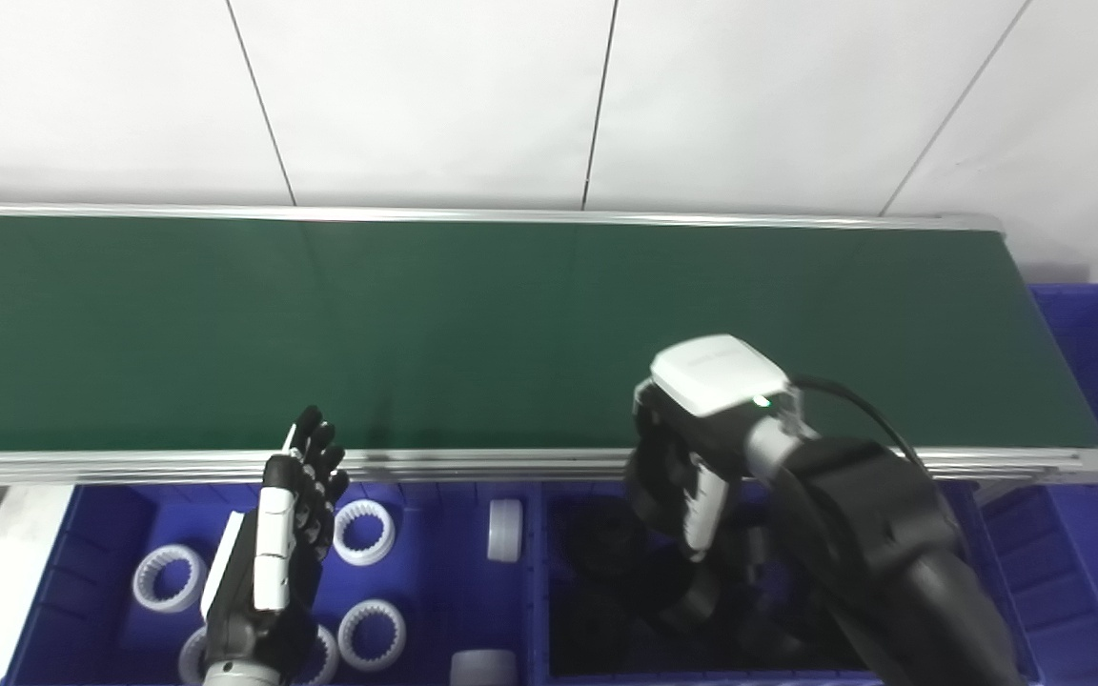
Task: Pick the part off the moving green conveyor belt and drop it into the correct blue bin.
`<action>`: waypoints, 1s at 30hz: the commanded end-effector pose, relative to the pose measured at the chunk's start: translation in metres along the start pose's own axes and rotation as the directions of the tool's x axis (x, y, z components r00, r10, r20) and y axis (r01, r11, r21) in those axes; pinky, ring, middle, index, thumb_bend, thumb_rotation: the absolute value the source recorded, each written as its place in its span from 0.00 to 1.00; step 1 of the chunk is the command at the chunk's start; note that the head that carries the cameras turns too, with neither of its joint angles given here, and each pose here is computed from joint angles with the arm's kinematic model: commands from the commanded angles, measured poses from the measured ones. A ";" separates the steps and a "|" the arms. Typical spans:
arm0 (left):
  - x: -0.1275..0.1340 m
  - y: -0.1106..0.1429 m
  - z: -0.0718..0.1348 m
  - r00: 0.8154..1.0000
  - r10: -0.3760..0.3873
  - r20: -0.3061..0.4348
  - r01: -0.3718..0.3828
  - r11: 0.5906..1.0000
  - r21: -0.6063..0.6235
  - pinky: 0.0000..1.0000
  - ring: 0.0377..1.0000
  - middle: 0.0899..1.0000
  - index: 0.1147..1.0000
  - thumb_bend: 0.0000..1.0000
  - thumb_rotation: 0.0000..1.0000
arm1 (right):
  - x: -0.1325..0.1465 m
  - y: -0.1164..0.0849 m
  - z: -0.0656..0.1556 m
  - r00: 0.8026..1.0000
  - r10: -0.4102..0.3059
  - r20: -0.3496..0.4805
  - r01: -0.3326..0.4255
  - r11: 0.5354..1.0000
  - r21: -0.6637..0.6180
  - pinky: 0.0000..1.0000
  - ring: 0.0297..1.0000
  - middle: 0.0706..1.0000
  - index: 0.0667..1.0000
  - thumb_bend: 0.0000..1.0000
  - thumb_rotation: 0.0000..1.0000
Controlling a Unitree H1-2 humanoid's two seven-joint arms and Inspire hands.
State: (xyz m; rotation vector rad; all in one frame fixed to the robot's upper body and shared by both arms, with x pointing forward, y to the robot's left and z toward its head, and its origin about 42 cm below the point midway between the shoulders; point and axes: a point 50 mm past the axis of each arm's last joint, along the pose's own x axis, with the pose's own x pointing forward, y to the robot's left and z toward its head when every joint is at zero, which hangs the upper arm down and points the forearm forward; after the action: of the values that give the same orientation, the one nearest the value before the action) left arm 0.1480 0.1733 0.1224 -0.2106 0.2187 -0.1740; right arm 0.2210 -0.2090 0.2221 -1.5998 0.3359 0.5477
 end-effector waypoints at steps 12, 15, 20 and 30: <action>-0.001 -0.002 0.012 0.999 -0.039 0.034 0.040 0.999 -0.026 1.00 1.00 1.00 1.00 0.76 0.99 | -0.030 0.031 0.011 0.998 0.056 -0.036 -0.057 0.998 -0.006 0.23 0.38 0.46 0.47 0.52 0.00; -0.002 -0.002 0.011 0.999 -0.040 0.035 0.041 0.999 -0.025 1.00 1.00 1.00 1.00 0.75 0.99 | -0.031 0.033 0.013 0.997 0.056 -0.050 -0.057 0.998 -0.009 0.24 0.39 0.48 0.46 0.52 0.00; -0.003 -0.004 0.011 0.999 -0.040 0.030 0.041 0.999 -0.025 1.00 1.00 1.00 1.00 0.76 0.98 | -0.027 0.040 0.019 0.996 -0.009 -0.089 0.007 1.000 -0.026 0.39 0.53 0.60 0.68 0.72 0.12; -0.007 -0.005 0.011 0.999 -0.041 0.022 0.042 0.999 -0.033 1.00 1.00 1.00 1.00 0.75 0.98 | -0.025 0.059 0.023 0.988 -0.115 -0.100 0.110 0.992 -0.063 0.95 0.89 0.92 0.82 1.00 0.64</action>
State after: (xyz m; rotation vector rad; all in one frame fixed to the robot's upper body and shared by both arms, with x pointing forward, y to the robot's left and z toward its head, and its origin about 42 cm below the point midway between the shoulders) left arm 0.1435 0.1733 0.1255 -0.2362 0.2340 -0.1930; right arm 0.1661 -0.1979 0.1784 -1.6729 0.3692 0.4199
